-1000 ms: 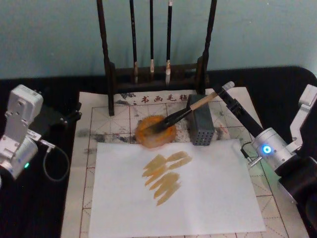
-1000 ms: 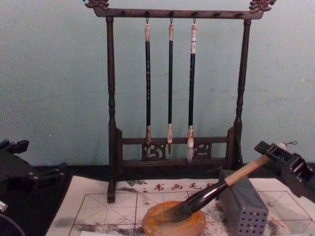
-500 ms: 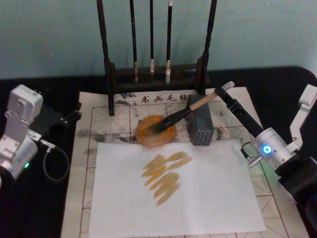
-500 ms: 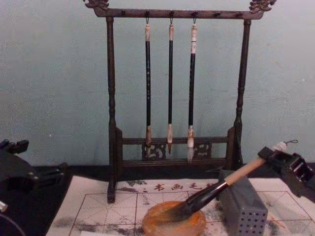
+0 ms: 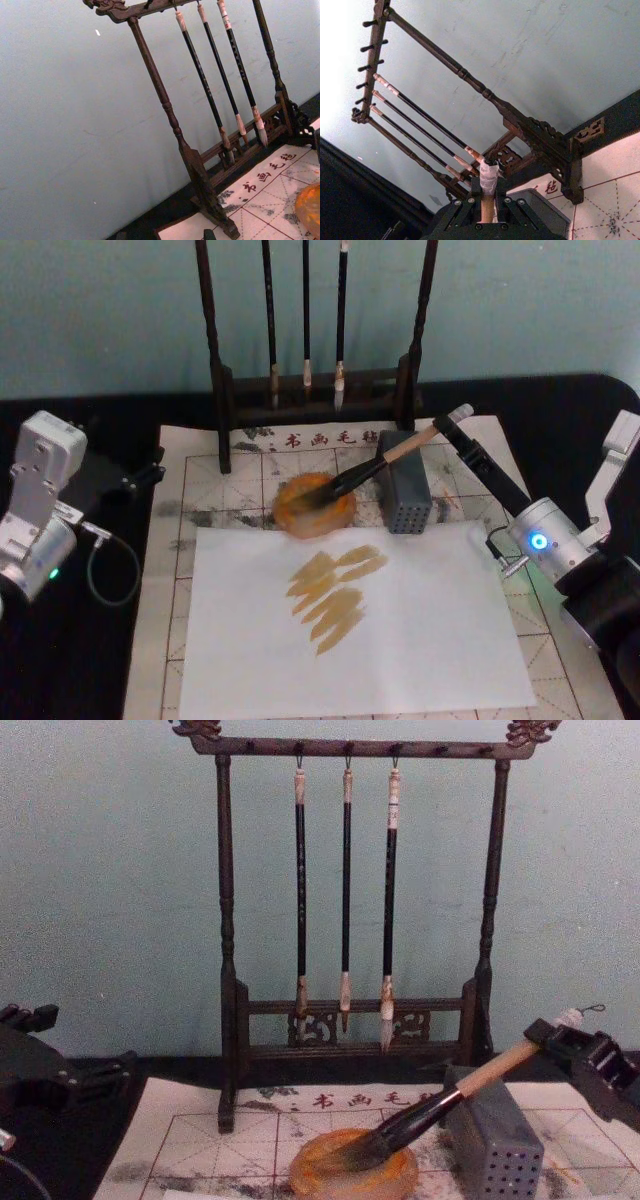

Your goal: Pick up the brush from the inkstone, write on the paper, then place the brush back to its original position.

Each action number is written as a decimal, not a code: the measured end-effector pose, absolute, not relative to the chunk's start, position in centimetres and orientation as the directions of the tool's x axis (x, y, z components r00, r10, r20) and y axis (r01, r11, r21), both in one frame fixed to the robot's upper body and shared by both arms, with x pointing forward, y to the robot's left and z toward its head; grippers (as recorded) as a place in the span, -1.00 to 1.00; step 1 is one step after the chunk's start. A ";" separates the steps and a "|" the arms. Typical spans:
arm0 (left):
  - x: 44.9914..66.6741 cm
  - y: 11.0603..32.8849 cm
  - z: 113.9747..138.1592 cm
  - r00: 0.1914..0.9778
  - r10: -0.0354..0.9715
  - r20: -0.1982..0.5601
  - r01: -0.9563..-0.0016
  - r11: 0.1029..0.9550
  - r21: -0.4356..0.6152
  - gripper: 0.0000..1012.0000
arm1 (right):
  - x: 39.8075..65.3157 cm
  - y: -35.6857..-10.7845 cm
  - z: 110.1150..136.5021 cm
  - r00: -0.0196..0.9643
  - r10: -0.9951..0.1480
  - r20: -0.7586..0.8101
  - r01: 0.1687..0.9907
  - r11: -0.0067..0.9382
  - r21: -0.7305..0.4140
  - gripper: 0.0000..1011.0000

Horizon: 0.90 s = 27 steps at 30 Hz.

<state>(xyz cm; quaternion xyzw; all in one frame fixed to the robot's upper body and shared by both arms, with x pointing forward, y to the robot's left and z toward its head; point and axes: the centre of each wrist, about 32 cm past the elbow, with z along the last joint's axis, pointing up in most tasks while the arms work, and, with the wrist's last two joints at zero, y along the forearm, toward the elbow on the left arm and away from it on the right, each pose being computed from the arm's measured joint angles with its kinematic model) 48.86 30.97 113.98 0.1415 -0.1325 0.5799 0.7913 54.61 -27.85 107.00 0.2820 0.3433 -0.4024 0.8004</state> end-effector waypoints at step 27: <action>48.9 31.0 114.0 0.292 0.880 0.374 -0.955 0.287 0.070 0.98 | 53.8 -28.1 108.9 0.522 -0.398 -0.754 0.791 0.558 0.253 -0.66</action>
